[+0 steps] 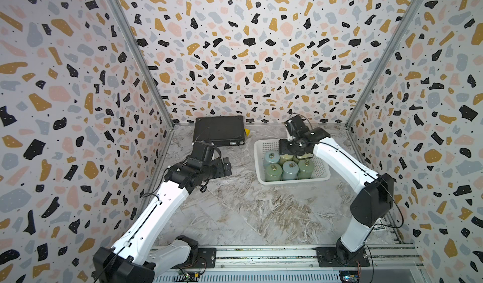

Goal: Take the tea canister out of the basket
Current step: Move the basket to the center of the board.

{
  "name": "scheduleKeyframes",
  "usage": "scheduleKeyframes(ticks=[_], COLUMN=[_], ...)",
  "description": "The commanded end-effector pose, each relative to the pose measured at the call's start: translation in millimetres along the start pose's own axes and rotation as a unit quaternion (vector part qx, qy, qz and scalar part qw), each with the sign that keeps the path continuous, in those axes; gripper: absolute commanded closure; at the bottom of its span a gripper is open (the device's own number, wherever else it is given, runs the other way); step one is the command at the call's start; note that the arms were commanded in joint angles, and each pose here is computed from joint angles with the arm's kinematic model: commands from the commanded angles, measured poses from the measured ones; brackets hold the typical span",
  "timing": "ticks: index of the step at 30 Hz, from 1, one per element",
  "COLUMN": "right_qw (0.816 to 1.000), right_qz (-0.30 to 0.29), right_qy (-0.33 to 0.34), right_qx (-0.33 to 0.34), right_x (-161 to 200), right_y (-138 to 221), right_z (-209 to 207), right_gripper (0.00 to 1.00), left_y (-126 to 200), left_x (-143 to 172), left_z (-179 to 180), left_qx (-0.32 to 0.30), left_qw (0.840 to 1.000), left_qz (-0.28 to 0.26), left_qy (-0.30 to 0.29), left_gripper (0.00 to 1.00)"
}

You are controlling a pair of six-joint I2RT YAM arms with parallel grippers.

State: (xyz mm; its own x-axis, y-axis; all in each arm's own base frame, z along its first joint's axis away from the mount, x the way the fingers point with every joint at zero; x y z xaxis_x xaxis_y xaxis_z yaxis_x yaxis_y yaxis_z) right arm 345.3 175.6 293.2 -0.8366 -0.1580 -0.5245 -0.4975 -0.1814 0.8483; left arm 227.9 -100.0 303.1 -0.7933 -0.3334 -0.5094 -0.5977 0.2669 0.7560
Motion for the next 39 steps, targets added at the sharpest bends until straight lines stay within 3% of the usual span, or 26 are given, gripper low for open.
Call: scheduleKeyframes(ticks=[1, 10, 15, 24, 29, 35, 39], right_qw=[0.998, 0.986, 0.982, 0.983, 0.982, 0.977, 0.978], right_qz=[0.048, 0.112, 0.121, 0.090, 0.106, 0.133, 0.127], right_qy=[-0.007, -0.100, -0.122, -0.136, -0.154, -0.165, -0.162], right_qx=[0.030, 0.074, 0.077, 0.081, 0.036, -0.016, -0.025], right_x=[12.6, 14.7, 16.2, 7.0, 5.6, 11.6, 15.2], right_y=[-6.6, -43.2, -51.0, -42.5, -63.0, -93.6, -92.9], right_z=[-40.8, -130.7, -156.0, -173.4, -182.7, -179.9, -177.6], right_gripper=[0.36, 0.38, 0.37, 0.37, 0.39, 0.48, 0.57], left_y=[6.0, -1.5, -3.8, -8.9, -12.5, -12.6, -10.4], left_x=[-7.6, -7.5, -8.4, -9.4, -10.2, -11.2, -9.6], left_z=[-21.0, -35.8, -36.8, -38.2, -39.5, -41.0, -39.7], left_qx=[0.039, 0.050, 0.046, 0.044, 0.046, 0.048, 0.049], left_qw=[0.999, 0.997, 0.997, 0.997, 0.997, 0.997, 0.997], left_qz=[-0.016, 0.004, 0.005, 0.010, 0.011, 0.013, 0.013], left_qy=[-0.031, -0.051, -0.058, -0.061, -0.063, -0.065, -0.066], left_gripper=[0.00, 0.00, 0.00, 0.00, 0.00, 0.00, 0.00])
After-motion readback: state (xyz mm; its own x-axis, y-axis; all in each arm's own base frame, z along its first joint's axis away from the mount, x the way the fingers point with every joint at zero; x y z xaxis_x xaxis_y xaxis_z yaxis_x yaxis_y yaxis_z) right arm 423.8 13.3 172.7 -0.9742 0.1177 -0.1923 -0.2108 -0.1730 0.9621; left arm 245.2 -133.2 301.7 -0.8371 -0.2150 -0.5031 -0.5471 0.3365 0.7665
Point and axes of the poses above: each gripper's point midway between its finger pads, its own y axis back along the fingers, its own z axis along the line the jaws close on, x = y × z, the point moved 10 cm from there along y, back along the fingers, and after that the axes turned 10 degrees about y, right-handed, at the moved point
